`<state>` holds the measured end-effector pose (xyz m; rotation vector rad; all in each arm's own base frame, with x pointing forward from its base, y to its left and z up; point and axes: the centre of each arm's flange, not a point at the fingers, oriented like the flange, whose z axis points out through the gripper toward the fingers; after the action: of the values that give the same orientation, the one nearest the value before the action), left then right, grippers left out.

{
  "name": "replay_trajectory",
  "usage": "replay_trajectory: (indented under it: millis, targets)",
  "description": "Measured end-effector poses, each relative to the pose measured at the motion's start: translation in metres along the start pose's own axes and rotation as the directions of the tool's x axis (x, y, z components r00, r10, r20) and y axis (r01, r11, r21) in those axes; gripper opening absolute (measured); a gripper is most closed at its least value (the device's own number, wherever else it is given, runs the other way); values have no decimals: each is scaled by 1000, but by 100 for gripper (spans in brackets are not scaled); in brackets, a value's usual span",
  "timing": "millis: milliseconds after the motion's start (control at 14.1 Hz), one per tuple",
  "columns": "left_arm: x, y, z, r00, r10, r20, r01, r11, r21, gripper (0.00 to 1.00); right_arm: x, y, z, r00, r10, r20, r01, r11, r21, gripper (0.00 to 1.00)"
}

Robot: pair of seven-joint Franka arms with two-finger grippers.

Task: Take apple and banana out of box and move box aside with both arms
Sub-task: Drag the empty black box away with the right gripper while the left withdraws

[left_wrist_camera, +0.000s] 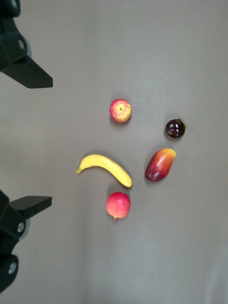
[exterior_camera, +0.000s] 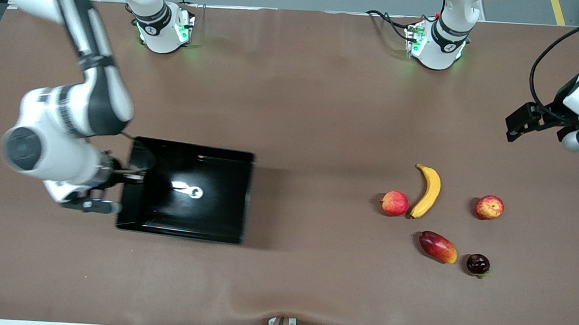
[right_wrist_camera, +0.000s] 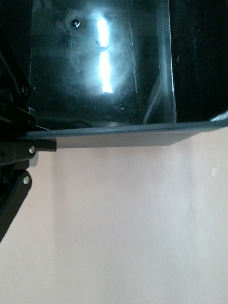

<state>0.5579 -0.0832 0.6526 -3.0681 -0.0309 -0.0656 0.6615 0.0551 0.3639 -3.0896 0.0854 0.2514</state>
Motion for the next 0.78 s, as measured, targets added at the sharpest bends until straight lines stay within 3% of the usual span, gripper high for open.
replay_trajectory:
  millis: [213, 427, 782]
  targets:
    - [-14, -8, 2, 1000, 15, 22, -14, 1000, 0, 100, 2, 96, 16, 999, -40, 15, 40, 999, 17, 3]
    - [-20, -8, 5, 999, 15, 33, -15, 1000, 1, 100, -1, 179, 39, 998, -54, -17, 54, 998, 30, 3]
    - [-21, -9, 9, 999, 13, 41, -13, 1000, 2, 100, -13, 251, 86, 997, 34, -64, -32, 999, 37, 3]
